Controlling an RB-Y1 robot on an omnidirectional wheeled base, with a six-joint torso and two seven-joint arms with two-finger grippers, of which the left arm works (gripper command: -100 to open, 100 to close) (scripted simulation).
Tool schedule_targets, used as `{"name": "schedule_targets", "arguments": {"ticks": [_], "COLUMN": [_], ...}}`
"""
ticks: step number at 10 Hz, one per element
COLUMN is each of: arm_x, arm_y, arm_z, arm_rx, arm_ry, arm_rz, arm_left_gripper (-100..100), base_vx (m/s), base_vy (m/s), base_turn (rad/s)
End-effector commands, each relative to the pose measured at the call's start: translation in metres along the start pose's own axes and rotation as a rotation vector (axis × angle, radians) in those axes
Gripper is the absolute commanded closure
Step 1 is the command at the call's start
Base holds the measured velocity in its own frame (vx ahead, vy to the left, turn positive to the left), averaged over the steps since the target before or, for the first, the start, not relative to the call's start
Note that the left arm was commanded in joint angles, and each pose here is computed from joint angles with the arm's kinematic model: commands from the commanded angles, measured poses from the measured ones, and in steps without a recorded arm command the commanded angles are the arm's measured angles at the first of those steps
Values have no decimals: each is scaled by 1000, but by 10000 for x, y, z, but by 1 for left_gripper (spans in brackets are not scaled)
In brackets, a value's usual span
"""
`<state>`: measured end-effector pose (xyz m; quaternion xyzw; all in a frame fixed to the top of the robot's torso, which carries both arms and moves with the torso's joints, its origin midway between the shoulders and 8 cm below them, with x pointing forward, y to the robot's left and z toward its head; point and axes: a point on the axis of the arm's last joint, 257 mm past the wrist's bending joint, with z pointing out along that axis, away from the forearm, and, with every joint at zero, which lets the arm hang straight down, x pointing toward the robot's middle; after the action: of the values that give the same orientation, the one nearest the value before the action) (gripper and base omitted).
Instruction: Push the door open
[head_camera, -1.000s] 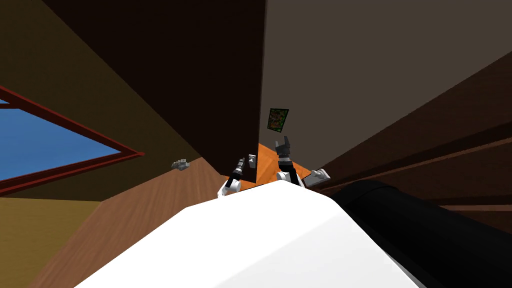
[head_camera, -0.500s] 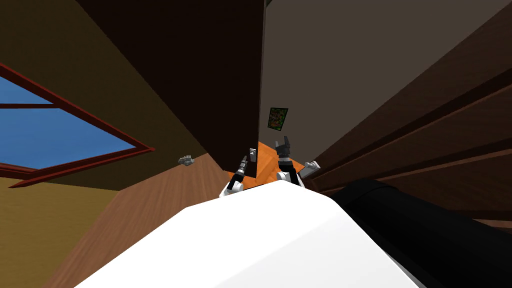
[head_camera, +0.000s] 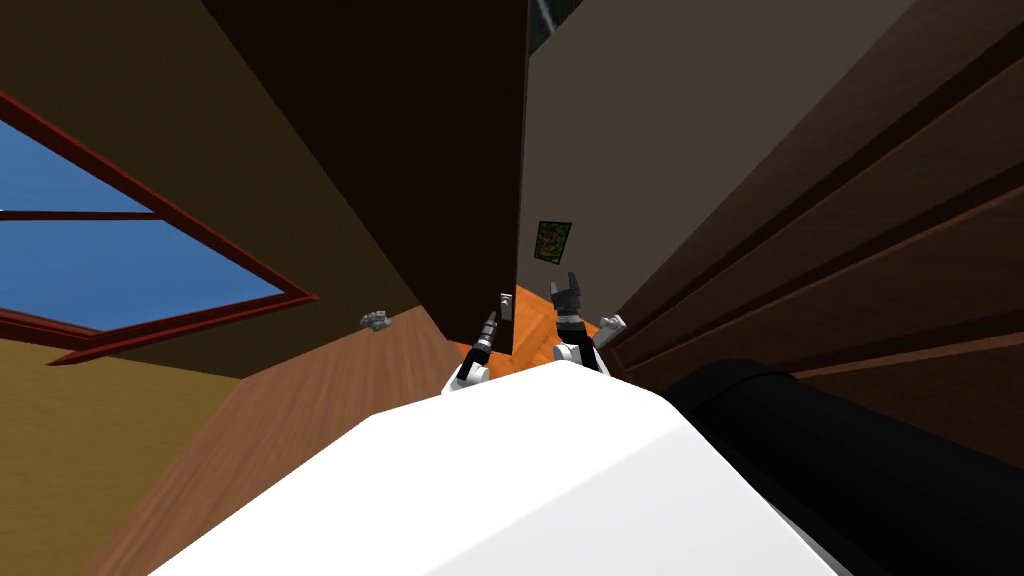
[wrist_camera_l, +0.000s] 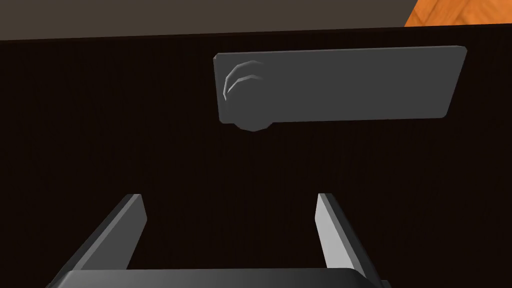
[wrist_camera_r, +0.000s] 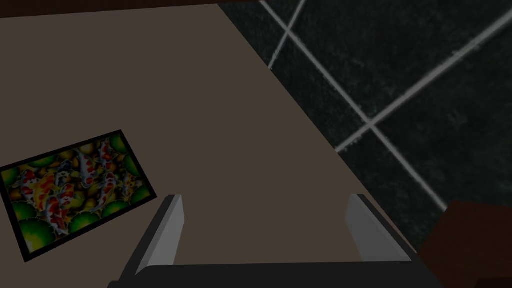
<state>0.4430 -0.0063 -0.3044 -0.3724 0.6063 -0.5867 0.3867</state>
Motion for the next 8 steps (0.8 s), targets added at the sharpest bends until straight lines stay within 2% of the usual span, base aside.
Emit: {"name": "schedule_targets", "arguments": {"ticks": [1, 5, 6, 7, 8], "arm_x": [-25, -26, -28, -28, -28], "arm_y": [-5, -66, -52, -52, -52], "arm_z": [3, 85, 66, 66, 66], "arm_rx": [2, 19, 14, 14, 14], "arm_ry": [-2, -14, -12, -12, -12], "arm_rz": [5, -5, -1, -1, -1], "arm_left_gripper": [-100, -100, -100, 100, 100], "base_vx": [153, 187, 92, -12, -29], "base_vy": [-101, -123, -56, 7, 22], "base_turn": [-1, -26, 3, 5, -12]}}
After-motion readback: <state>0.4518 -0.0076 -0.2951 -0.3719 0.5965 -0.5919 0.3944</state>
